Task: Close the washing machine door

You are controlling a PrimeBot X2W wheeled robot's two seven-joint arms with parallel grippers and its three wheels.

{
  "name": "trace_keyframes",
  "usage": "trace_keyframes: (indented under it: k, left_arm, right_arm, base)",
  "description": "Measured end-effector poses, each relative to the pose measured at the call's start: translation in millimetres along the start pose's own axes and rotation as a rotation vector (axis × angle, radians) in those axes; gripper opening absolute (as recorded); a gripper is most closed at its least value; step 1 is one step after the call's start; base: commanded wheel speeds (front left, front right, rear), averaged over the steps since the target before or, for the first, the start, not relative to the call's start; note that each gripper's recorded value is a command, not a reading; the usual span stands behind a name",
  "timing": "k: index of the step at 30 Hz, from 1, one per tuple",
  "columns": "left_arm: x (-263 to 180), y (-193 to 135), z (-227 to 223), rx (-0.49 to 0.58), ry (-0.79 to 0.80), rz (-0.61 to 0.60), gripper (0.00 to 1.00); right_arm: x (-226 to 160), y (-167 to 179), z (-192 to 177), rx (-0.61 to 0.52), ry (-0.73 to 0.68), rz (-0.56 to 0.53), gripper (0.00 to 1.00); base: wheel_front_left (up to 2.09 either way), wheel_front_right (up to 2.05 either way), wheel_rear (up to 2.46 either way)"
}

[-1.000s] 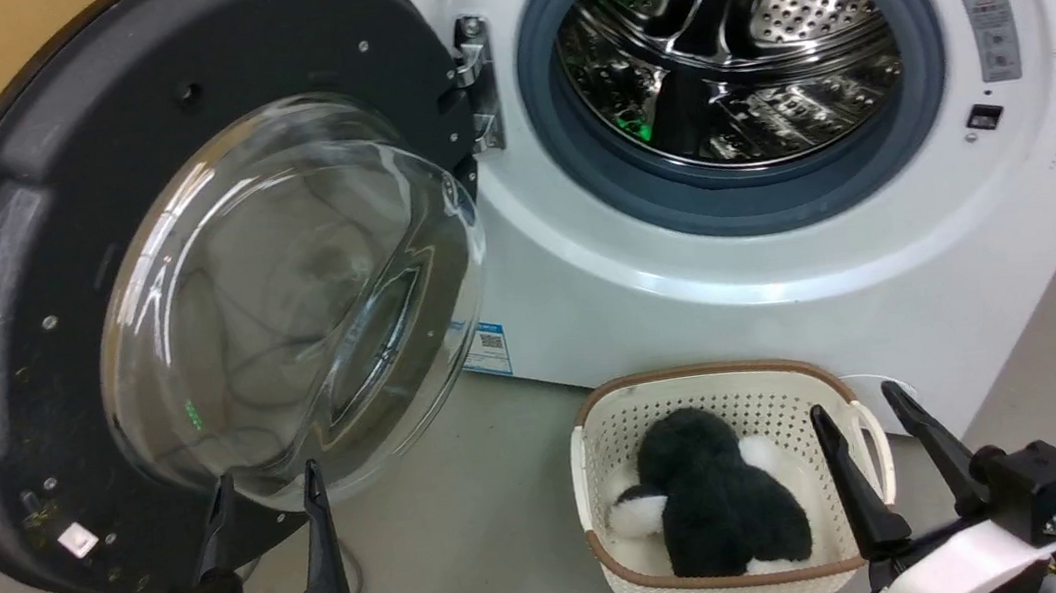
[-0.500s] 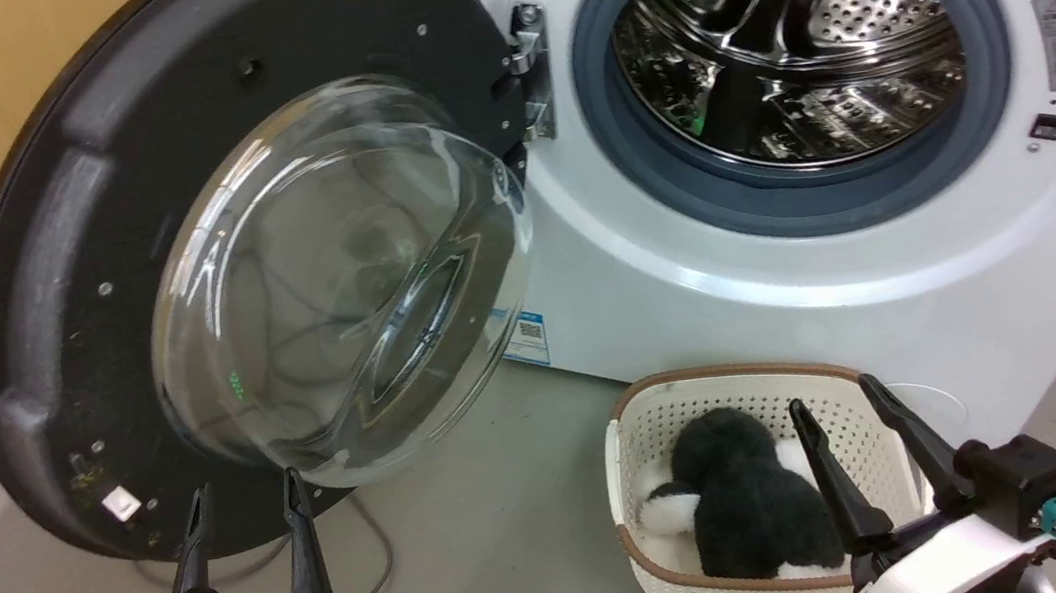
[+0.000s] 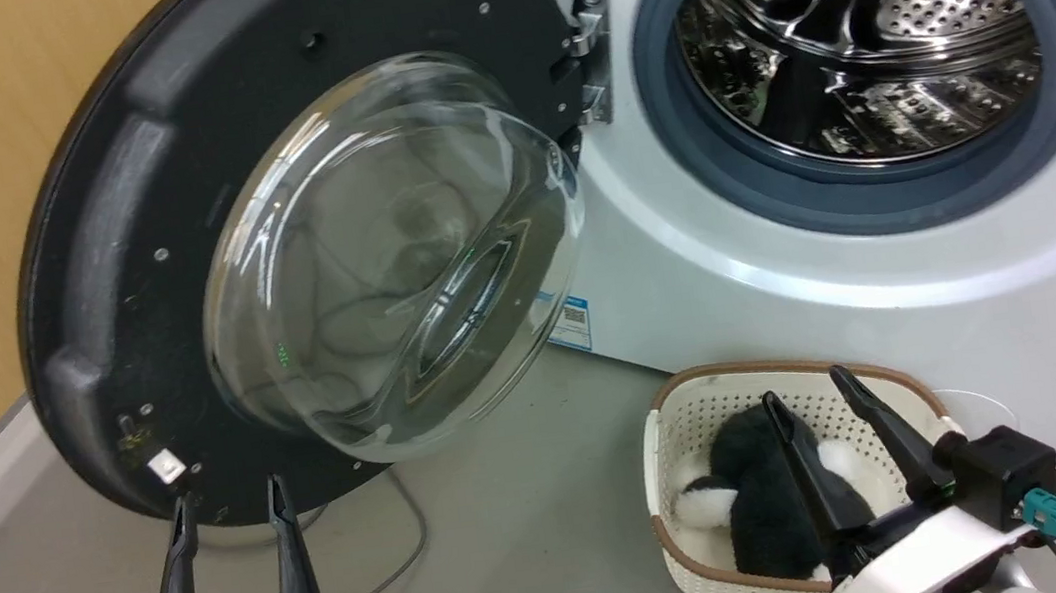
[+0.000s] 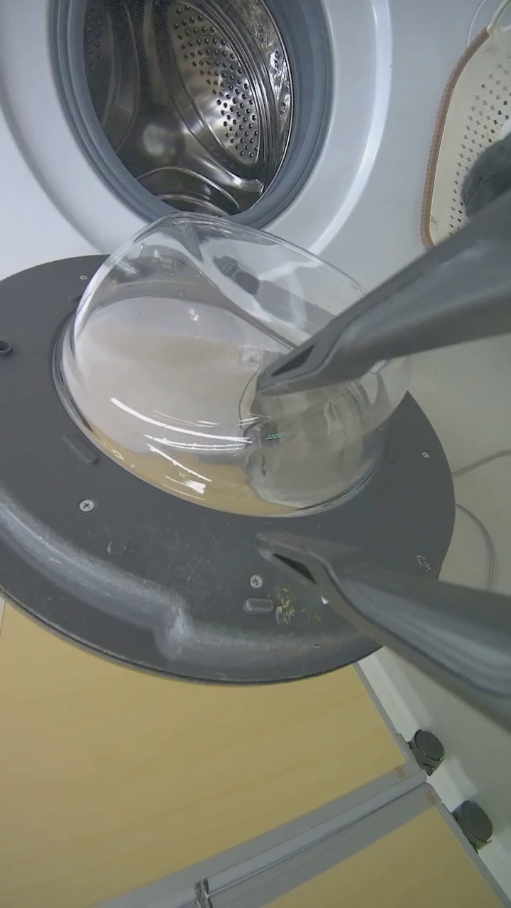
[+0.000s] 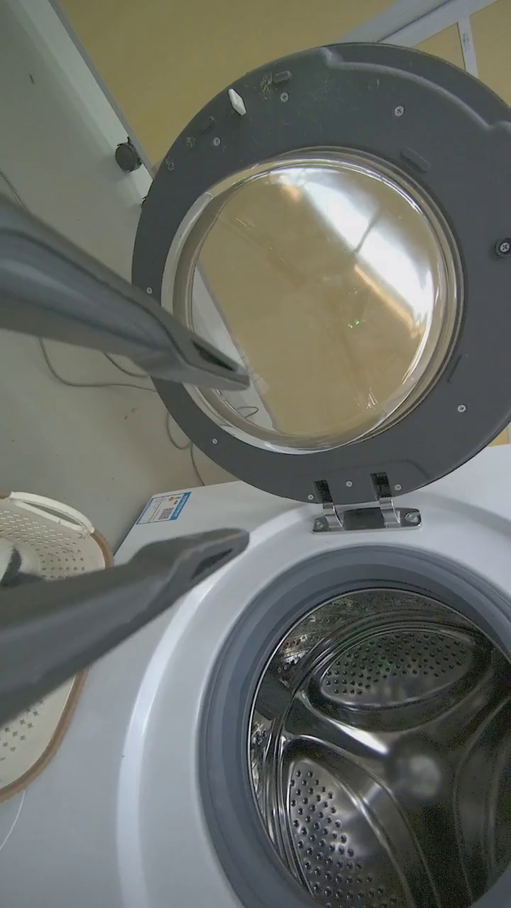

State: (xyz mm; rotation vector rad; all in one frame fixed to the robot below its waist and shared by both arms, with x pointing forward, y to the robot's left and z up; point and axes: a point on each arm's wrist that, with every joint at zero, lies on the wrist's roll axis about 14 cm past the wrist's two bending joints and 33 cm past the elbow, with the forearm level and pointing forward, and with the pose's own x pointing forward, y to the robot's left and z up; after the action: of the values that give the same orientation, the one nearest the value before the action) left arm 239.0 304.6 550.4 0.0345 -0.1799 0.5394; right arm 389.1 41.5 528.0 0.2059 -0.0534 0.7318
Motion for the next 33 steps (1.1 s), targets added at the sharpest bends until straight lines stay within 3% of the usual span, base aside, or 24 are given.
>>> trace_keyframes:
  k: [33]
  left_arm:
    - [-24.3,42.6,20.5,0.018,-0.08,0.165,1.0]
  right_arm:
    - [22.0,42.3,-6.7,0.07,-0.013,0.154,1.0]
  base:
    - [-0.02,-0.02,-0.02]
